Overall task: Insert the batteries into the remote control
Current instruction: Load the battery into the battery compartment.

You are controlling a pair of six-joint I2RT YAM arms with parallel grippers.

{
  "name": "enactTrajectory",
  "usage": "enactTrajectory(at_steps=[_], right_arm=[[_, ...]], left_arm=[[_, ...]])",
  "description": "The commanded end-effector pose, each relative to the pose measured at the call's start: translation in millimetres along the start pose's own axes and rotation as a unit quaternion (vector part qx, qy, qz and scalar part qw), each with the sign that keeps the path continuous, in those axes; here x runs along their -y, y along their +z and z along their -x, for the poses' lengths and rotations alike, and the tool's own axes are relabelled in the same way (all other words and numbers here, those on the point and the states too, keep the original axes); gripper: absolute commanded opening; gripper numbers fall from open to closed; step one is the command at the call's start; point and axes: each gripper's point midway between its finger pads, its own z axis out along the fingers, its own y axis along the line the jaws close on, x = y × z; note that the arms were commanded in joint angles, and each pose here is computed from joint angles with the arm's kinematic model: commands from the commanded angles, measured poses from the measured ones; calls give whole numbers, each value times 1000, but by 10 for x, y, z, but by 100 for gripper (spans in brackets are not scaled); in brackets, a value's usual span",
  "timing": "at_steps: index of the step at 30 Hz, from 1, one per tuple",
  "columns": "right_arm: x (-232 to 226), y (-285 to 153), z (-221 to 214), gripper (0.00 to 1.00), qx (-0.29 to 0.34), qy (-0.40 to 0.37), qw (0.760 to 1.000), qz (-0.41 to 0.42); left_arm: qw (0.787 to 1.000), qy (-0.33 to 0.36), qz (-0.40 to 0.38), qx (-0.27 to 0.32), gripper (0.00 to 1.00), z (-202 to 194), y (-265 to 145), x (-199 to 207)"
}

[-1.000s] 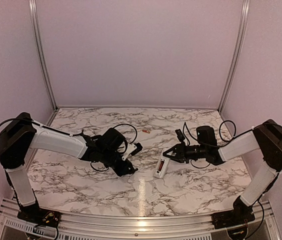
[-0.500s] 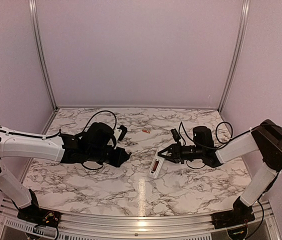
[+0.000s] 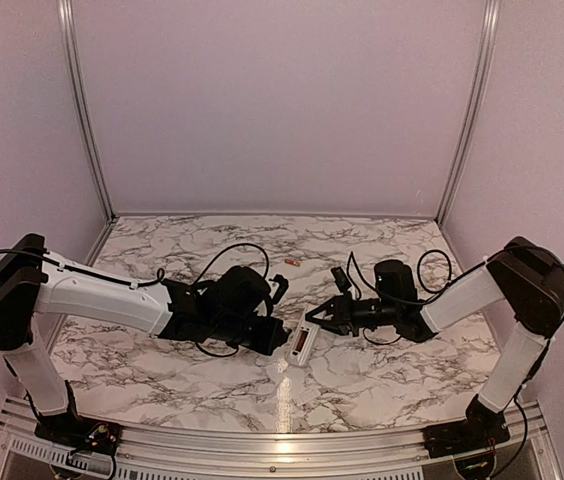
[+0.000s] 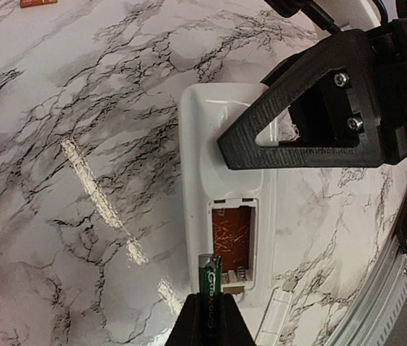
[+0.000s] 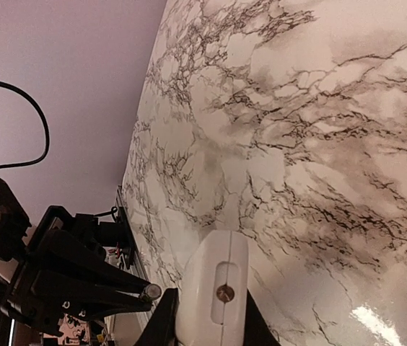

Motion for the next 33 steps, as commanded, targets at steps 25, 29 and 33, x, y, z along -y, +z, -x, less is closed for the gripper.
enactTrajectory(at_steps=[25,29,33], right_arm=[[-71,84,4,0,10,19,999,26],[-80,82,-3,0,9,21,999,29],[-69,90,-28,0,5,25,999,29]], left_arm=[[997,-20,67,-33,0,-75,385,-8],[995,-29,92,-23,0,-47,393,-90],[993,-29,109,-15,0,-12,395,-146]])
